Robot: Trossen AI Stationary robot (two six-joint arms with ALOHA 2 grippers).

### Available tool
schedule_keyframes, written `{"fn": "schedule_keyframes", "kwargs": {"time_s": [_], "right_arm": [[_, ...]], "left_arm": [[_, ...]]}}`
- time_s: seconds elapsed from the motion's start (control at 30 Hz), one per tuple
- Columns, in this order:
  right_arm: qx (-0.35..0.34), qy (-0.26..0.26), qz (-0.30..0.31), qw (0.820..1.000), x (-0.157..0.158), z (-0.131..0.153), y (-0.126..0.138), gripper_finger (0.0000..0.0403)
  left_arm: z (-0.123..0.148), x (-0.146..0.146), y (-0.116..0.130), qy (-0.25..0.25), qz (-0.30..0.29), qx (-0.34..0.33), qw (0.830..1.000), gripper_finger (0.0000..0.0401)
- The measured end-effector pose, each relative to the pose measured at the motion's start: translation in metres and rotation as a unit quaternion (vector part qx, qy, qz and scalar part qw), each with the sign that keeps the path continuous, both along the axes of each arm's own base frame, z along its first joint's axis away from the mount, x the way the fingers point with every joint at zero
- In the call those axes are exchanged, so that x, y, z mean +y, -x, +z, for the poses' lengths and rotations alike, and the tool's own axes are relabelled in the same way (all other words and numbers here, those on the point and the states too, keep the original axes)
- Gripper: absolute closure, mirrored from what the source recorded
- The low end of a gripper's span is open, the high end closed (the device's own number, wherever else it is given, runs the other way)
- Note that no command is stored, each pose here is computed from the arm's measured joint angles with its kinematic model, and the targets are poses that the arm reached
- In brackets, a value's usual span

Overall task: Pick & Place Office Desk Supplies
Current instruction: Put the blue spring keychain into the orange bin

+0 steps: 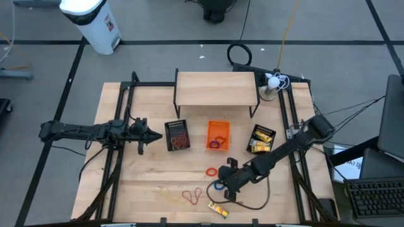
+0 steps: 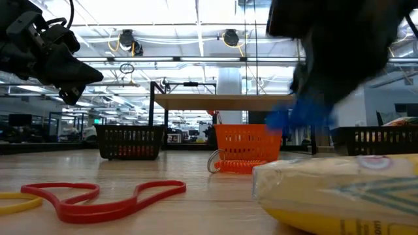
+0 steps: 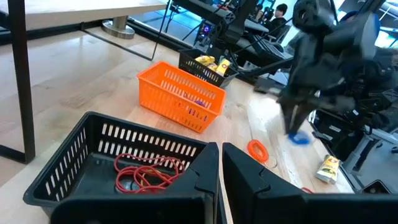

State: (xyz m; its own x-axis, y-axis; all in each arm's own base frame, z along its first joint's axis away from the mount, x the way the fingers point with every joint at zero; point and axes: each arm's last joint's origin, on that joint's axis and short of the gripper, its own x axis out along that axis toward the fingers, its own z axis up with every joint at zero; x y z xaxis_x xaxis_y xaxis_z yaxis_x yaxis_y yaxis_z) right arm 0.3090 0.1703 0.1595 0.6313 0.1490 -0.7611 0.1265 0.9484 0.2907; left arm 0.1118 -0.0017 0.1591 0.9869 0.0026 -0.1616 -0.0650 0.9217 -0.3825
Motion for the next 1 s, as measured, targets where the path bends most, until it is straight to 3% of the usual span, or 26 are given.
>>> {"fn": "schedule_keyframes", "kwargs": {"time_s": [0.23, 0.53, 0.7, 1.0], "right_arm": [[-0.106, 0.019, 0.063, 0.992, -0.002, 0.061, 0.016, 0.0393], [-0.313, 0.017, 0.101, 0.944, -0.066, 0.117, 0.069, 0.0398], [-0.373, 0.029, 0.071, 0.925, -0.106, 0.108, 0.113, 0.0399], [-0.427, 0.044, 0.005, 0.903, -0.136, 0.063, 0.161, 0.0399]], "left_arm": [[0.001, 0.0, 0.0, -0.004, 0.001, -0.007, 1.0, 0.038], [0.008, 0.002, -0.001, -0.072, 0.029, -0.04, 0.996, 0.038], [0.014, 0.003, -0.001, -0.113, 0.048, -0.065, 0.99, 0.038], [0.014, 0.004, -0.001, -0.097, 0.063, -0.066, 0.991, 0.038]]}}
